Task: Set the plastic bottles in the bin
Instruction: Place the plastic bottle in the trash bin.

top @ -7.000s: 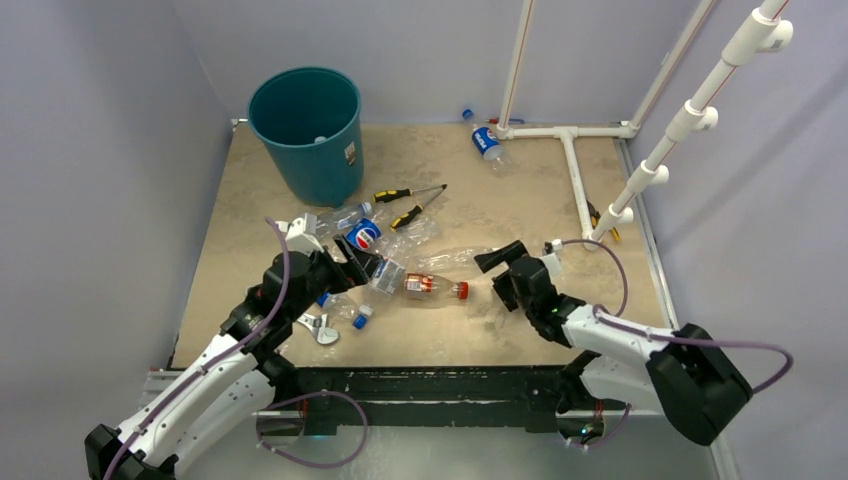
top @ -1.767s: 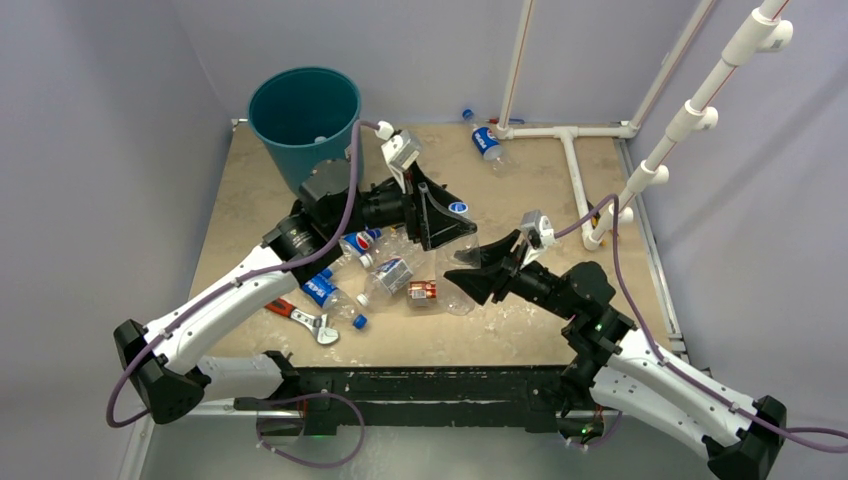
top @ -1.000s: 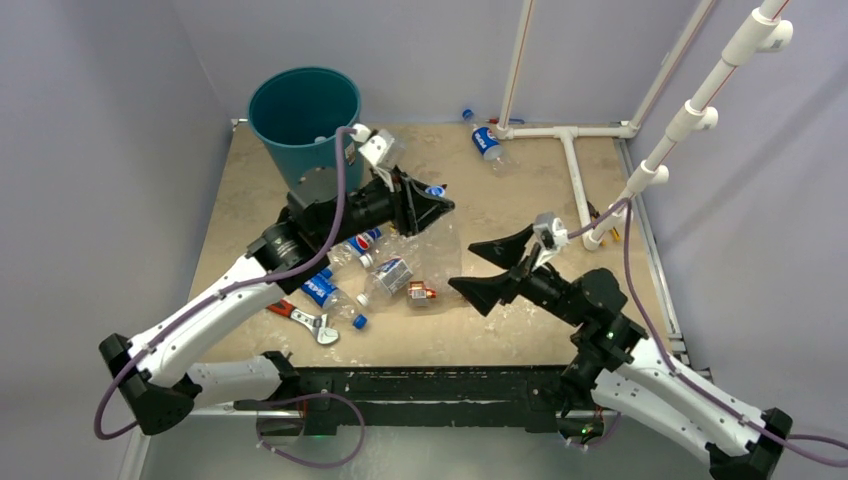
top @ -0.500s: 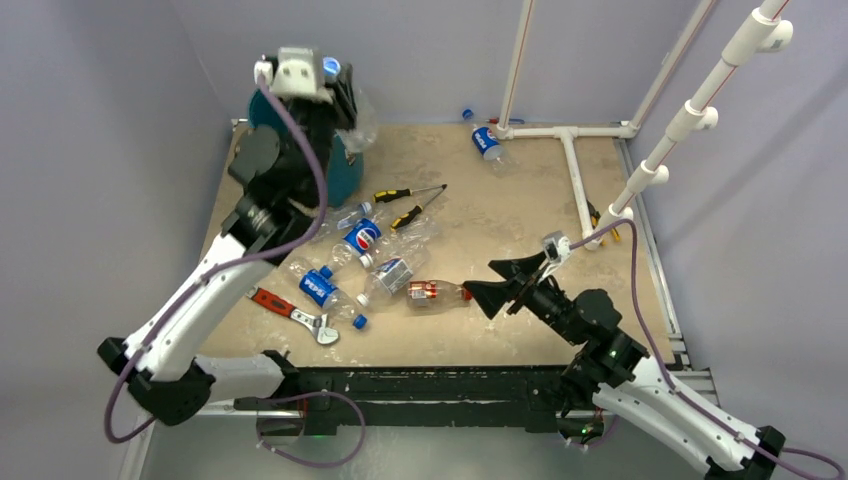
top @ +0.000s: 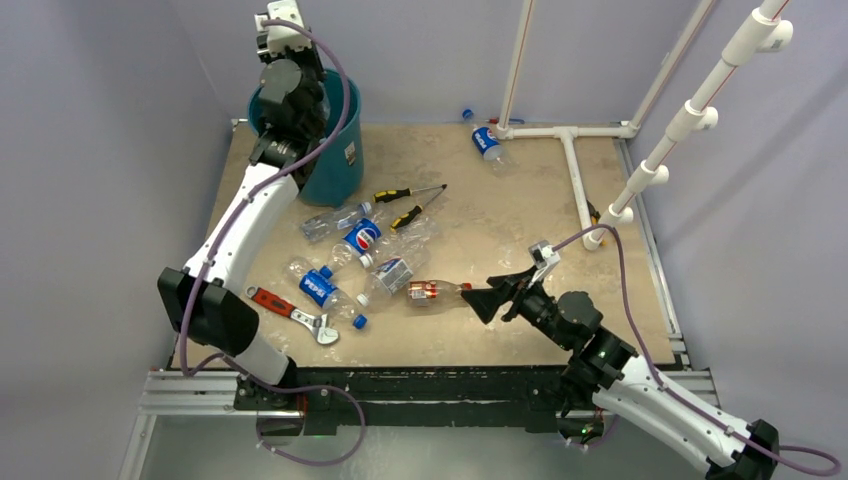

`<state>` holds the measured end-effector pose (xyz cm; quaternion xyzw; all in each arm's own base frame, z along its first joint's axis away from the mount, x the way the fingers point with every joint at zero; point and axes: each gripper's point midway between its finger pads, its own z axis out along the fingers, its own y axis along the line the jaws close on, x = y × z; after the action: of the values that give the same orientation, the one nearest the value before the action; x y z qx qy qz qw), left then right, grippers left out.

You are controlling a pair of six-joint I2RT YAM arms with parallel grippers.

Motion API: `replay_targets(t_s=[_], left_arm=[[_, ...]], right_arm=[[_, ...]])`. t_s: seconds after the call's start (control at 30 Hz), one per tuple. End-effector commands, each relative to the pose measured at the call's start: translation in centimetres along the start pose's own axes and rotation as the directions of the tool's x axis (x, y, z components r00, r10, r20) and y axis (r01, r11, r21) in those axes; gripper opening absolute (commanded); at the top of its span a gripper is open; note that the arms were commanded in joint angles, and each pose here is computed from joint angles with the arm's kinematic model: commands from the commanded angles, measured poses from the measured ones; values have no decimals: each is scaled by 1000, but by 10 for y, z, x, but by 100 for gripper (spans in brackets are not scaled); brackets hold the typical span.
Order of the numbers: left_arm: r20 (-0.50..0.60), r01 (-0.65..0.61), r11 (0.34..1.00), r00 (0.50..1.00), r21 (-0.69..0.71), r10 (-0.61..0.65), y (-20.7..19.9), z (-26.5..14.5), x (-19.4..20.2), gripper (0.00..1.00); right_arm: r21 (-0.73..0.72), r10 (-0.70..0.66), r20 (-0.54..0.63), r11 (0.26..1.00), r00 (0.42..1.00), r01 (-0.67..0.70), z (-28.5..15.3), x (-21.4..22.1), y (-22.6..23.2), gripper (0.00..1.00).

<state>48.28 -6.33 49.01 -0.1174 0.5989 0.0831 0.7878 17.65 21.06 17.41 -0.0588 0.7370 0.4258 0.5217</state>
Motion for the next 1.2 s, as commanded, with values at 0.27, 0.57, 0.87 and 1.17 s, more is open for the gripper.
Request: replay_targets(t_s=[0.27,0.57,0.87,1.17], left_arm=[[-15,116,985,993,128,-115,-32,22,47,0],[-115,76,992,991,104,-63,-27,19,90,59],[-11,180,973,983,142,-181,-19,5,5,88],[-159,452,835,892,313,-423,-17,-80,-35,86]], right_arm=[[2,3,30,1000,1000,-3,0,-5,0,96],[17,2,32,1000,999,-3,1,-7,-1,96],[34,13,45,999,999,-15,0,-13,-2,97],[97,78,112,991,991,-89,7,-37,-2,99]])
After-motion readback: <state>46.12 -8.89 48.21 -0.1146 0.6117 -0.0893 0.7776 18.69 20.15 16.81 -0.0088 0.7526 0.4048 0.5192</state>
